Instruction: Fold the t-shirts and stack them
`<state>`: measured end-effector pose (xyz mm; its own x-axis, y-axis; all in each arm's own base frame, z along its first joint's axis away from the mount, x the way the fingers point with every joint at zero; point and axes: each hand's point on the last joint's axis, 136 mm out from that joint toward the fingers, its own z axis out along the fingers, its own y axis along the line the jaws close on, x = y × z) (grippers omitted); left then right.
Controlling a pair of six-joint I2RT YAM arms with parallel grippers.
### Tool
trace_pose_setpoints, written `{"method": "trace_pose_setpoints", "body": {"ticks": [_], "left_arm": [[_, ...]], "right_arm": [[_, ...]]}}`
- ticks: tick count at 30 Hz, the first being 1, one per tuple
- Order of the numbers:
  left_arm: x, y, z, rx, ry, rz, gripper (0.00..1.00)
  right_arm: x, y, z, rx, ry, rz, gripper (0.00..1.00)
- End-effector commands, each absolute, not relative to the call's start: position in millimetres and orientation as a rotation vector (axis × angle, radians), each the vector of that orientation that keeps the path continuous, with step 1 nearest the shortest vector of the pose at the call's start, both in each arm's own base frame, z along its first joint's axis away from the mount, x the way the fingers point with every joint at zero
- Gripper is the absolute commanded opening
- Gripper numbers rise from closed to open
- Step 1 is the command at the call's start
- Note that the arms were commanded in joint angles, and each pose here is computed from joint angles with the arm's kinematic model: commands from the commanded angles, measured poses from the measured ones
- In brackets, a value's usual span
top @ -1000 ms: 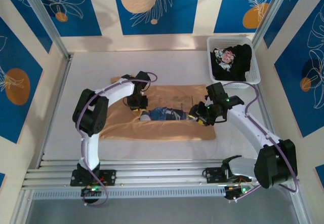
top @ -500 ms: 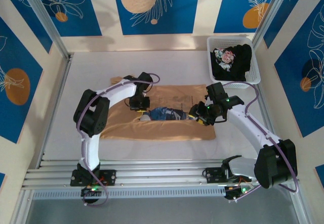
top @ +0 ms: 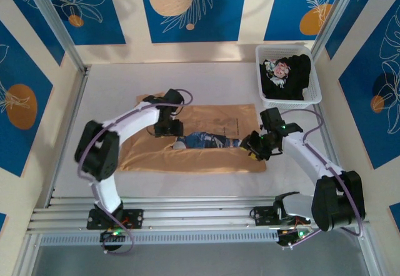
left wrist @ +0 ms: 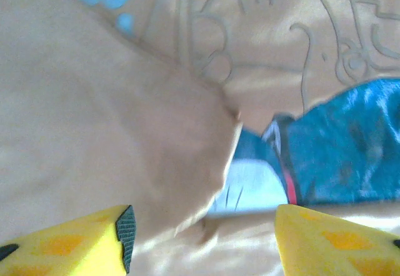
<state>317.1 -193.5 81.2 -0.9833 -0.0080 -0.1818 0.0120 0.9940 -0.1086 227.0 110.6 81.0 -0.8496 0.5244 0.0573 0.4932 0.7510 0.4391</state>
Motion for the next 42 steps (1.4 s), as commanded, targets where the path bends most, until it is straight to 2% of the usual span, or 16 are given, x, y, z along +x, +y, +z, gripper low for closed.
{"method": "trace_pose_setpoints", "body": {"ticks": [1, 6, 10, 14, 20, 25, 29, 31, 34, 36, 42], "left_arm": [[289.1, -150.0, 86.9, -0.254, 2.975, -0.130, 0.56], [253.0, -97.3, 59.1, -0.616, 3.020, -0.161, 0.42], [250.6, -66.7, 41.4, -0.778, 3.000, -0.136, 0.39], [242.8, -35.5, 21.6, -0.858, 3.039, 0.067, 0.34], [206.0, -14.2, 7.7, -1.010, 3.059, 0.256, 0.32], [189.3, -3.9, 15.7, -1.106, 2.993, 0.280, 0.34], [229.4, -1.8, 47.6, -1.042, 2.900, 0.223, 0.48], [264.0, -3.8, 72.8, -0.992, 2.821, 0.171, 0.53], [325.3, -10.0, 103.7, -0.932, 2.718, 0.067, 0.61], [364.1, -15.7, 107.7, -0.961, 2.709, -0.027, 0.65], [442.8, -4.9, 96.4, -1.222, 2.598, -0.219, 0.67]], "right_arm": [[213.7, 96.6, 68.0, 0.924, 2.900, 0.630, 0.41], [211.6, 93.8, 46.9, 0.992, 2.958, 0.584, 0.37], [212.3, 89.9, 31.1, 1.062, 3.014, 0.502, 0.36], [200.4, 77.6, 15.7, 1.177, 3.111, 0.290, 0.33], [185.3, 80.6, 9.0, 1.226, 3.184, 0.230, 0.33], [167.8, 98.6, 11.9, 1.202, 3.245, 0.250, 0.34], [177.5, 102.3, 32.6, 1.092, 3.198, 0.202, 0.37], [195.9, 99.5, 50.2, 0.998, 3.126, 0.198, 0.42], [240.9, 105.8, 80.4, 0.812, 2.976, 0.336, 0.51], [272.5, 112.2, 96.0, 0.709, 2.908, 0.443, 0.52], [343.5, 121.5, 120.4, 0.560, 2.828, 0.585, 0.50]]}}
